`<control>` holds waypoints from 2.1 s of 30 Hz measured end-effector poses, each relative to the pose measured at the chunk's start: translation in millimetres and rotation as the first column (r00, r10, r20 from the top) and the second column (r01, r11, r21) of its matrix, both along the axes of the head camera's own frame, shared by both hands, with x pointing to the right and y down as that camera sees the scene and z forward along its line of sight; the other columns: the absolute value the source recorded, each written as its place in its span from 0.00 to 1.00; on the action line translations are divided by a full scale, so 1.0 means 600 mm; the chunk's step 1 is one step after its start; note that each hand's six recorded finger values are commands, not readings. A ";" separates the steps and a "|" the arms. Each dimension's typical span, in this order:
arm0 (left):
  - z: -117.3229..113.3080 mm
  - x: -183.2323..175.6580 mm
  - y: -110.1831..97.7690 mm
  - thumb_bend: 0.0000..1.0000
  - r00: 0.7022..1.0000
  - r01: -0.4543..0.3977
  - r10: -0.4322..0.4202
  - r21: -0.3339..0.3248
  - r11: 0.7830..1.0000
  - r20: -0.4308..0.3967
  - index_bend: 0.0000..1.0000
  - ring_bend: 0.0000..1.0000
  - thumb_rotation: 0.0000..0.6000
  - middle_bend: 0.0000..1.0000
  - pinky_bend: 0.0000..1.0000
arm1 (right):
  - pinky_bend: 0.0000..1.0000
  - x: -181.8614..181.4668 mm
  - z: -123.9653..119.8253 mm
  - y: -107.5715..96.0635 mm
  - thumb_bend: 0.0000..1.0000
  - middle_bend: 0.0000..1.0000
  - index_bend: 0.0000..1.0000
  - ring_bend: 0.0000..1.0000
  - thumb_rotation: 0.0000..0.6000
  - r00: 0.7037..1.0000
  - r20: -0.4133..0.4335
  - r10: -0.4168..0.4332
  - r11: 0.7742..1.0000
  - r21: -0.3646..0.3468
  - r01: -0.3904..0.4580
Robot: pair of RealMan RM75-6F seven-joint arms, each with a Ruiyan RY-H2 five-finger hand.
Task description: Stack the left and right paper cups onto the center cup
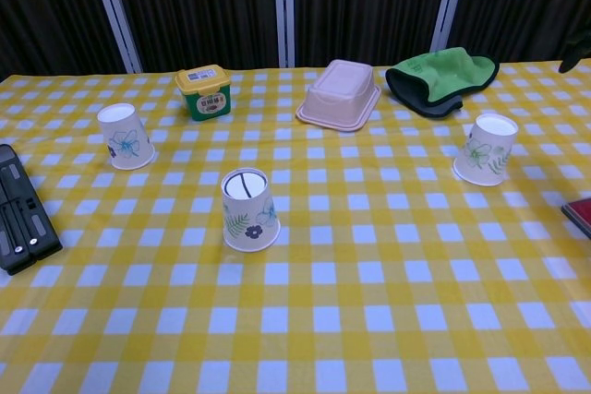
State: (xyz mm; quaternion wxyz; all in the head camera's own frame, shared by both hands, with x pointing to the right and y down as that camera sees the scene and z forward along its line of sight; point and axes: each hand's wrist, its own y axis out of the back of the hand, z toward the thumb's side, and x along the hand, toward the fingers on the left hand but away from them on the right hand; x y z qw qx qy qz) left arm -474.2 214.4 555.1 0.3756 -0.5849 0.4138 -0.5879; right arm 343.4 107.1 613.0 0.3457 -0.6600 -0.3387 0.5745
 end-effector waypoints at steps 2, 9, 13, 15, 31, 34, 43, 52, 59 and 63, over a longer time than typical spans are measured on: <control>0.001 0.000 0.000 0.04 1.000 -0.001 0.001 -0.002 1.000 0.002 0.00 0.00 1.00 0.00 0.00 | 0.08 -0.012 0.016 -0.017 0.16 0.06 0.28 0.00 1.00 1.000 -0.004 0.000 1.000 -0.025 0.000; 0.006 -0.002 -0.001 0.04 1.000 -0.001 0.001 -0.012 1.000 0.008 0.00 0.00 1.00 0.00 0.00 | 0.07 -0.030 0.054 -0.047 0.19 0.05 0.27 0.00 1.00 1.000 -0.020 0.004 0.995 -0.098 -0.006; 0.010 0.000 -0.002 0.04 1.000 -0.005 0.005 -0.017 1.000 0.012 0.00 0.00 1.00 0.00 0.00 | 0.07 -0.035 0.071 -0.058 0.20 0.05 0.27 0.00 1.00 0.999 -0.040 0.001 0.990 -0.144 -0.006; 0.012 0.000 -0.002 0.04 1.000 -0.004 0.005 -0.020 1.000 0.015 0.00 0.00 1.00 0.00 0.00 | 0.06 -0.036 0.077 -0.064 0.20 0.04 0.27 0.00 1.00 0.999 -0.050 -0.001 0.986 -0.164 -0.007; 0.023 0.000 -0.006 0.04 1.000 -0.002 0.002 -0.029 1.000 0.029 0.00 0.00 1.00 0.00 0.00 | 0.07 -0.055 0.120 -0.089 0.20 0.07 0.28 0.00 1.00 0.997 -0.074 -0.013 0.976 -0.220 -0.004; 0.025 0.001 -0.005 0.04 1.000 -0.003 0.004 -0.034 0.999 0.030 0.00 0.00 1.00 0.00 0.00 | 0.08 -0.059 0.124 -0.090 0.20 0.09 0.30 0.00 1.00 0.997 -0.071 -0.015 0.976 -0.219 -0.001; 0.030 0.001 -0.006 0.04 0.999 -0.004 0.006 -0.043 0.999 0.033 0.00 0.00 1.00 0.00 0.00 | 0.10 -0.065 0.135 -0.092 0.21 0.13 0.36 0.00 1.00 0.998 -0.067 -0.015 0.978 -0.211 0.001; 0.029 0.001 -0.008 0.04 1.000 -0.002 0.003 -0.041 0.999 0.030 0.00 0.00 1.00 0.00 0.00 | 0.14 -0.078 0.132 -0.095 0.23 0.19 0.45 0.00 1.00 0.998 -0.051 -0.028 0.986 -0.168 0.019; 0.031 0.001 -0.007 0.04 1.000 -0.003 0.004 -0.045 0.999 0.024 0.00 0.00 1.00 0.00 0.00 | 0.14 -0.113 0.094 -0.095 0.24 0.19 0.45 0.01 1.00 0.997 -0.003 -0.071 0.991 -0.114 0.070; 0.029 0.003 -0.007 0.04 1.000 -0.009 0.010 -0.042 0.999 0.022 0.00 0.00 1.00 0.00 0.00 | 0.14 -0.154 0.058 -0.077 0.24 0.19 0.46 0.01 1.00 0.991 0.061 -0.123 0.988 -0.088 0.128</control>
